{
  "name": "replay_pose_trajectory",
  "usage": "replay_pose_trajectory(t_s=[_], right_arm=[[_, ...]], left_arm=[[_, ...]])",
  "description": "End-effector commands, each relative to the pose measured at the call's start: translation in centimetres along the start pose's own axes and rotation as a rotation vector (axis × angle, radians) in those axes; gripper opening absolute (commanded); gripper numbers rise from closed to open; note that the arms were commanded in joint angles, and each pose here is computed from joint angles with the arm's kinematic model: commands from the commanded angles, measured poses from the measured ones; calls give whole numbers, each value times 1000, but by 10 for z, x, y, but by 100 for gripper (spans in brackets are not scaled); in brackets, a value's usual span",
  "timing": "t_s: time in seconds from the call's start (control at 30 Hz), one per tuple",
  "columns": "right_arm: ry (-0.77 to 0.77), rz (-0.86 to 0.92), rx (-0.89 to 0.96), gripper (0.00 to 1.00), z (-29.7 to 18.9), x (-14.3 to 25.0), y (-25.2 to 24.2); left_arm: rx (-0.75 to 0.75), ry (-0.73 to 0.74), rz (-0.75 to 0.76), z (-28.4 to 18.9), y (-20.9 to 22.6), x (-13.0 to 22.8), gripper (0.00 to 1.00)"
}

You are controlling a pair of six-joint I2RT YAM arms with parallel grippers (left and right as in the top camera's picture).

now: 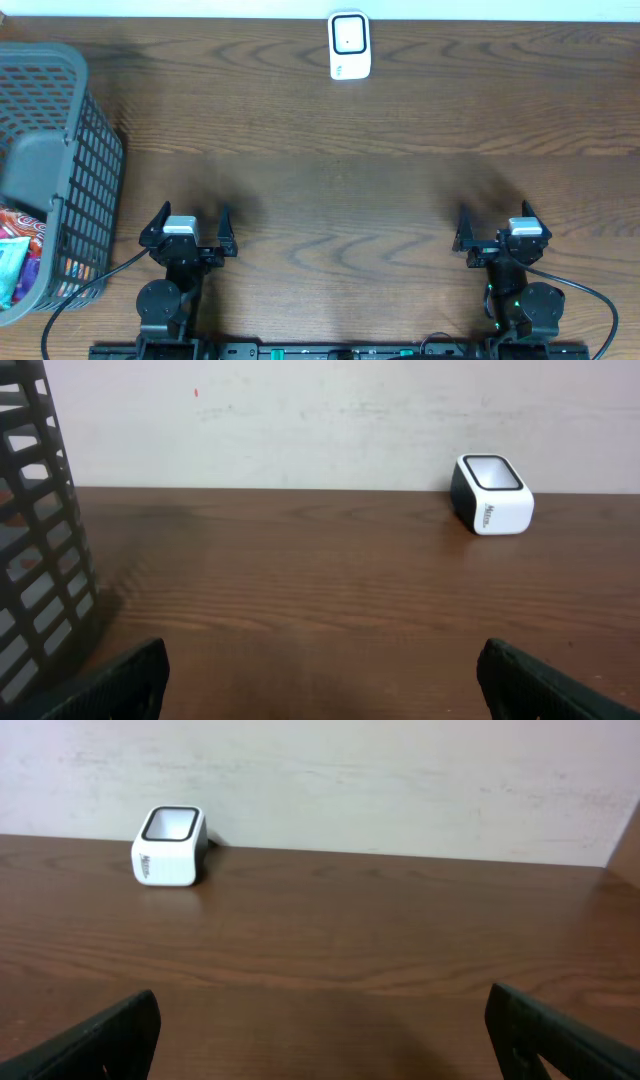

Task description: Scan the item barcode

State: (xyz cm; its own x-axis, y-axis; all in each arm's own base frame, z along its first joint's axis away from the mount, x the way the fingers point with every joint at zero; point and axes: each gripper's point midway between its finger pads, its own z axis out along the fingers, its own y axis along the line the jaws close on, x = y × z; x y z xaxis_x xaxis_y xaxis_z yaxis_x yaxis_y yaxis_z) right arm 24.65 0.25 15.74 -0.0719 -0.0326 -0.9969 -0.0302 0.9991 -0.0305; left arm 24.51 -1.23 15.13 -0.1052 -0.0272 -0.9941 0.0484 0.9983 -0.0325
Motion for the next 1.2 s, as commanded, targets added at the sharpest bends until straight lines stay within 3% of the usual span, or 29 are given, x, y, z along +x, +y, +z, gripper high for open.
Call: replay_pose_trajectory(t_s=[0.0,0.87,0.93,1.07,1.17], right_arm=[[-2,-10,8,99,0,0,-2],[-2,-10,8,99,0,0,-2],[-2,-10,8,99,0,0,-2],[-2,-10,8,99,0,0,-2],[-2,-10,8,99,0,0,-2]], left_arm=[[-1,48,16,0,1,14,98],[3,44,10,0,0,13,98],[112,45,-113,-1,-19,11,98],[538,184,-521,-26,-91,9,98],[592,233,-630,-32,-100,8,98]])
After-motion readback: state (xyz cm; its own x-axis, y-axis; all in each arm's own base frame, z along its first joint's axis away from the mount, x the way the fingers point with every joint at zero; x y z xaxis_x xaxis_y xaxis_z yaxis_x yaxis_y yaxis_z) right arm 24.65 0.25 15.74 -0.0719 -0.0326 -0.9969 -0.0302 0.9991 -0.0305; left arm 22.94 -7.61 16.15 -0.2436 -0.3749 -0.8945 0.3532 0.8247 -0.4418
